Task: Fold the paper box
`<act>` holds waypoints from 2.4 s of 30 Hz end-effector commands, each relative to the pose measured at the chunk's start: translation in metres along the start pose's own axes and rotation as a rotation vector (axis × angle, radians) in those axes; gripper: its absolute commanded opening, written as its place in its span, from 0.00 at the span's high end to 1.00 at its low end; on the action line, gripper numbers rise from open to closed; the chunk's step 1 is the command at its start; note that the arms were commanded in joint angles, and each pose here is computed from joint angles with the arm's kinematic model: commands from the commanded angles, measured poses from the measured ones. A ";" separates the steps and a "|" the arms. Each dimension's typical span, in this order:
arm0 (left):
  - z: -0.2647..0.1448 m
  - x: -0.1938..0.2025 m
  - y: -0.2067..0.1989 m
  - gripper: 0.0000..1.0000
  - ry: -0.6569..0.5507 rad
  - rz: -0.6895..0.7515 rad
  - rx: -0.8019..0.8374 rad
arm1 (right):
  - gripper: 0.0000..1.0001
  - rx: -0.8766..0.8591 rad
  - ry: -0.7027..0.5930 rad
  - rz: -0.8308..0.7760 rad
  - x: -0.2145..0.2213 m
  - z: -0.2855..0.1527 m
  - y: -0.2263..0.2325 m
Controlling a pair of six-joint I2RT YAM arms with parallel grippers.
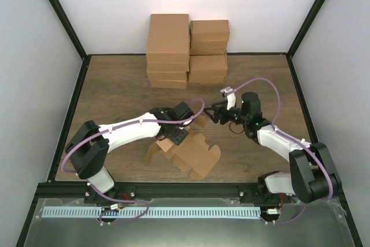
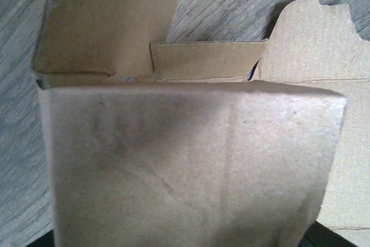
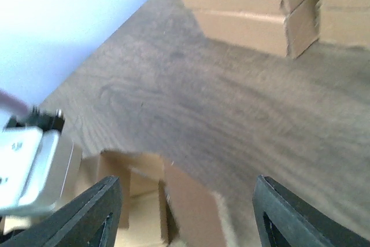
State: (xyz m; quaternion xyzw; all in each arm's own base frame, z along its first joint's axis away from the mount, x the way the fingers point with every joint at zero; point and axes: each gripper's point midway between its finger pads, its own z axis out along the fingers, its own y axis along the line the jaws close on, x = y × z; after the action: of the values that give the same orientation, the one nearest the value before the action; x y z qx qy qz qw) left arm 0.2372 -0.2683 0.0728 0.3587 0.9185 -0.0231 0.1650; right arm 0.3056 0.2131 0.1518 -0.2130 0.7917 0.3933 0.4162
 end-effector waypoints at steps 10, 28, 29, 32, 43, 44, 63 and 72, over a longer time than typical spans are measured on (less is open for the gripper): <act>-0.001 -0.005 -0.003 0.44 -0.024 0.010 0.010 | 0.38 0.056 0.128 0.055 -0.040 0.057 -0.057; -0.003 -0.006 -0.004 0.44 -0.031 0.011 0.016 | 0.49 -0.227 0.358 0.067 0.054 0.063 0.009; -0.003 -0.006 -0.003 0.44 -0.031 0.010 0.016 | 0.49 -0.232 0.364 0.065 0.058 0.061 0.012; -0.003 -0.006 -0.004 0.44 -0.031 0.010 0.017 | 0.50 -0.260 0.382 0.065 0.070 0.056 0.022; -0.006 -0.007 -0.010 0.44 -0.035 0.011 0.057 | 0.55 -0.245 0.318 -0.080 0.073 0.052 0.034; -0.006 -0.007 -0.010 0.44 -0.032 0.011 0.057 | 0.56 -0.242 0.296 -0.107 0.072 0.052 0.036; -0.005 -0.003 -0.019 0.44 -0.024 0.030 0.109 | 0.57 -0.375 0.100 -0.336 0.087 0.036 0.074; -0.008 -0.003 -0.020 0.44 -0.034 0.028 0.124 | 0.57 -0.408 0.098 -0.361 0.093 0.034 0.085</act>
State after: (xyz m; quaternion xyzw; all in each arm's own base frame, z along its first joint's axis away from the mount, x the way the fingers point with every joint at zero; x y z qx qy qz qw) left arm 0.2227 -0.2771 0.0699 0.3769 0.9136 -0.0610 0.1402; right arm 0.2204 0.2837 0.0876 -0.4247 0.6994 0.4438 0.3654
